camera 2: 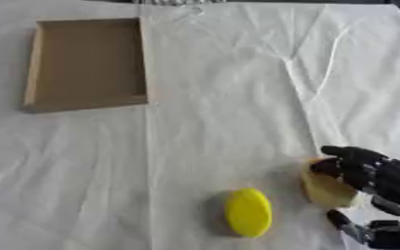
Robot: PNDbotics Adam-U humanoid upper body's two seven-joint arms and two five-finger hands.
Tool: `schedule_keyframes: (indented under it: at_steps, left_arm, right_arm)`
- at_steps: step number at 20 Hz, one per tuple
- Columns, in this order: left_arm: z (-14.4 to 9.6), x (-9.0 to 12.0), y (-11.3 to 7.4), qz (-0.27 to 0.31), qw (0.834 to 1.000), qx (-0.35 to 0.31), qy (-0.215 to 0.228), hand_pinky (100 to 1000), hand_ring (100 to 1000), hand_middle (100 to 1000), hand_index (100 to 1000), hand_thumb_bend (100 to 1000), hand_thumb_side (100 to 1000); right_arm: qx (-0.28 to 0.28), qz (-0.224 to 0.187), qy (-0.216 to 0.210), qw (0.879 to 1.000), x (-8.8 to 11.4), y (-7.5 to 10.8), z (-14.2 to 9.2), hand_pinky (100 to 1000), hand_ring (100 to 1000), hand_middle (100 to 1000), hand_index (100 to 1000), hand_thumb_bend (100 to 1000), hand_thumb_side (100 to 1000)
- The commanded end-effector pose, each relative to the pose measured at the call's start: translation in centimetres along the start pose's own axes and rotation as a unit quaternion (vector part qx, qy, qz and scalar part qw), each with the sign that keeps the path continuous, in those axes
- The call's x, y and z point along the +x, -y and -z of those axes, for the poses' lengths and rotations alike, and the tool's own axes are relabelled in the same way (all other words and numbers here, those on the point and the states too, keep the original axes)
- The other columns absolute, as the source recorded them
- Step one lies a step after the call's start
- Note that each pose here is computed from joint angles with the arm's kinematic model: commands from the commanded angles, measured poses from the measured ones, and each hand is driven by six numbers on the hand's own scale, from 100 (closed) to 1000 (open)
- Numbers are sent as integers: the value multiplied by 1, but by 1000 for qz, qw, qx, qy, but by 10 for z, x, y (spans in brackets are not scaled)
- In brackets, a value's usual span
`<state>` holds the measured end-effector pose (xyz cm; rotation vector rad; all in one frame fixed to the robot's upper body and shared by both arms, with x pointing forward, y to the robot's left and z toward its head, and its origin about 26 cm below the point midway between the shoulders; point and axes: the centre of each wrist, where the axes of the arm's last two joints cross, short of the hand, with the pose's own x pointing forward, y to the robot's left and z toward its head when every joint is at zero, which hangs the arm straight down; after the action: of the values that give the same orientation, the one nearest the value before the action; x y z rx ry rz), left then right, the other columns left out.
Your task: Pick up objects on the table and place them in the box.
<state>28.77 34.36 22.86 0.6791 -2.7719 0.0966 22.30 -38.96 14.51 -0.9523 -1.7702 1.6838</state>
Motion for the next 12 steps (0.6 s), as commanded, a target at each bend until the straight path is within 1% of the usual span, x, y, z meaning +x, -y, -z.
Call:
schedule_keyframes:
  at_steps: [1, 5, 7, 8, 10, 12]
  left_arm:
    - [5, 4, -1, -2, 1000, -3, 11, 854, 788, 754, 851, 182, 585]
    - [4, 4, 0, -4, 1000, -4, 9, 855, 788, 753, 851, 181, 587]
    - [4, 4, 0, -6, 1000, -4, 8, 855, 789, 752, 851, 178, 589]
    - [4, 4, 0, -6, 1000, -3, 7, 855, 789, 752, 851, 178, 589]
    - [4, 4, 0, -7, 1000, -3, 6, 855, 789, 752, 851, 177, 590]
    - [3, 4, 0, -9, 1000, -3, 5, 856, 789, 751, 851, 173, 594]
  right_arm:
    - [11, -33, -2, 999, -2, 10, 2, 906, 962, 827, 948, 307, 230]
    - [32, -51, -13, 998, -1, 8, 1, 904, 960, 834, 952, 438, 168]
    - [42, -53, -14, 998, 0, 7, 1, 900, 955, 828, 949, 458, 124]
    - [43, -52, -15, 998, 0, 7, 1, 897, 951, 823, 945, 444, 108]
    - [38, -44, -16, 998, 1, 6, 1, 890, 938, 807, 933, 373, 100]
    - [30, -29, -15, 999, 2, 5, 2, 882, 922, 781, 913, 248, 100]
